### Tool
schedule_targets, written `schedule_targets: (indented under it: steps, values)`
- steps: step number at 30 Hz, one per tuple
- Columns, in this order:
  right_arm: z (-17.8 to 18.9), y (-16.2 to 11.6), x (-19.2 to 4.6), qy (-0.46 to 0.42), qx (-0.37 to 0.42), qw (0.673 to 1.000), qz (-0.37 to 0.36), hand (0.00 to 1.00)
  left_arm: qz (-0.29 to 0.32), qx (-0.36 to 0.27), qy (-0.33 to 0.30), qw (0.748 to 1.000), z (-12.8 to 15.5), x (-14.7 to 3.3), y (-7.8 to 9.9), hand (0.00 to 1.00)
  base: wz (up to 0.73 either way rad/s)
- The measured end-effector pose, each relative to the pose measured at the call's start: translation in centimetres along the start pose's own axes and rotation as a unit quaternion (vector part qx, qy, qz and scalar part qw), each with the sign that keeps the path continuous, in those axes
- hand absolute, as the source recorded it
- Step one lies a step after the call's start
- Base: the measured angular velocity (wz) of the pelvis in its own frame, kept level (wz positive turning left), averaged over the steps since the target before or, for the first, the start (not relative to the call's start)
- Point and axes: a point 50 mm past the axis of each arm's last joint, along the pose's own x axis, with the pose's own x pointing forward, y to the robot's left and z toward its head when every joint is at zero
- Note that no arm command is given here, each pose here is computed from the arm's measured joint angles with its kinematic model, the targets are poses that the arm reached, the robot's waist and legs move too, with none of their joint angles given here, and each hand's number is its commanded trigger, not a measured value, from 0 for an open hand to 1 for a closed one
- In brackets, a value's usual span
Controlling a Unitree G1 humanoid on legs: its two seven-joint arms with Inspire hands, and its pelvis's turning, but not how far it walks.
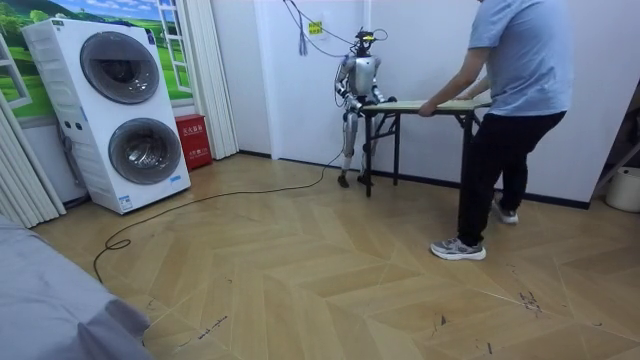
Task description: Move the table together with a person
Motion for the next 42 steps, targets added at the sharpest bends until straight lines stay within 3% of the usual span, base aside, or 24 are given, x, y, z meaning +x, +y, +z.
schedule_targets:
  steps: [14,38,39,41,42]
  values:
    - [-0.24,-0.06,-0.06,0.014,-0.006,1.000,-0.004,1.00,0.014,-0.004,-0.008,1.000,0.35,-0.89,0.53,1.00,0.24]
    - [-0.04,-0.28,0.03,0.012,-0.009,1.000,-0.009,1.00,0.016,0.002,0.000,1.000,0.30,-0.58,0.34,1.00,0.24]
    - [-0.04,-0.28,0.03,0.011,-0.009,1.000,-0.010,0.76,0.016,0.002,-0.001,1.000,0.35,-0.57,0.33,1.00,0.08]
    - [-0.03,-0.30,0.02,0.011,-0.008,1.000,-0.010,1.00,0.016,0.002,-0.001,1.000,0.35,-0.51,0.29,1.00,0.08]
    - [0.00,-0.36,0.00,0.010,-0.007,1.000,-0.011,1.00,0.018,0.002,0.001,1.000,0.32,-0.44,0.24,1.00,0.08]
